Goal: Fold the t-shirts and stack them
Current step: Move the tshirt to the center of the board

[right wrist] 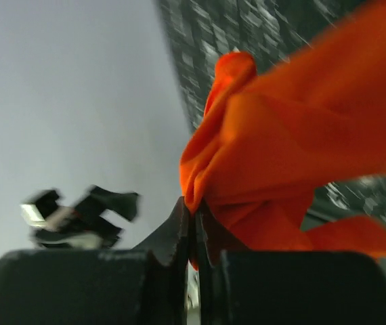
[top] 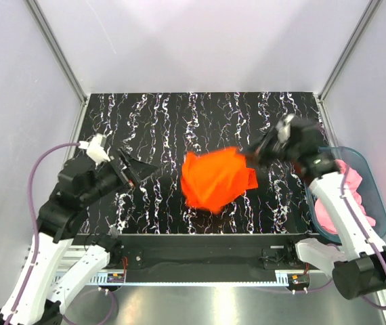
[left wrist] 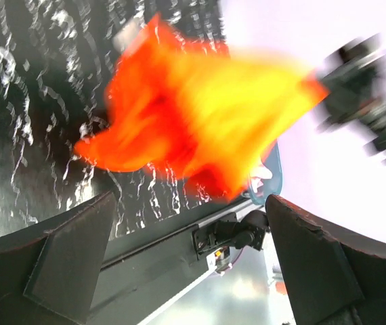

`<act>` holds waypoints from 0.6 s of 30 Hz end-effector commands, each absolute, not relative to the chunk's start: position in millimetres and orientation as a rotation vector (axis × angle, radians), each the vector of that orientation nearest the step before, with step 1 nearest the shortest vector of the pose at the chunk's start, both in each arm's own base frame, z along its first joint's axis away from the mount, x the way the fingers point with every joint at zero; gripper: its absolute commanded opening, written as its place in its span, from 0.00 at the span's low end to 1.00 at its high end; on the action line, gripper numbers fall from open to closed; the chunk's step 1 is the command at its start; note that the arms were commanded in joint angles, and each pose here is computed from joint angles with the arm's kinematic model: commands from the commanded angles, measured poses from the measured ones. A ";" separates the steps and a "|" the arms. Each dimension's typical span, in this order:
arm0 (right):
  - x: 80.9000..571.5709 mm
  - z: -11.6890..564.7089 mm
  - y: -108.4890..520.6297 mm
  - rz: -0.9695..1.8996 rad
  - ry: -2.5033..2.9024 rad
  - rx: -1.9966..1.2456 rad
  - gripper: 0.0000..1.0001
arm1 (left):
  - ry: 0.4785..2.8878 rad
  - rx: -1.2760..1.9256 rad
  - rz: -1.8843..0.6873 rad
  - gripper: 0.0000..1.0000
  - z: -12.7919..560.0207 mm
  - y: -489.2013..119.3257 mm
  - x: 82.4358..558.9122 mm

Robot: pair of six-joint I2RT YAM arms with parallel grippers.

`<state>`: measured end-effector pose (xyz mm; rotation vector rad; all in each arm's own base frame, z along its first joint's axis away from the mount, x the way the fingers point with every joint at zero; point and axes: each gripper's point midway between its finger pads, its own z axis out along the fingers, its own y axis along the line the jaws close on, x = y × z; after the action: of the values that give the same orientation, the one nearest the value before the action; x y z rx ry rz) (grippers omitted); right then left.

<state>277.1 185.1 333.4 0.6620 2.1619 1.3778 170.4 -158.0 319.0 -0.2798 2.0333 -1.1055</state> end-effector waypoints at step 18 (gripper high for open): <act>233.6 122.7 80.8 0.167 2.733 0.546 0.10 | 2.743 0.054 -0.990 0.77 117.7 -242.2 203.0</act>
<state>218.3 134.5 117.7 0.6562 2.7729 0.5444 195.4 -224.2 121.3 -0.1622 2.7691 -0.9573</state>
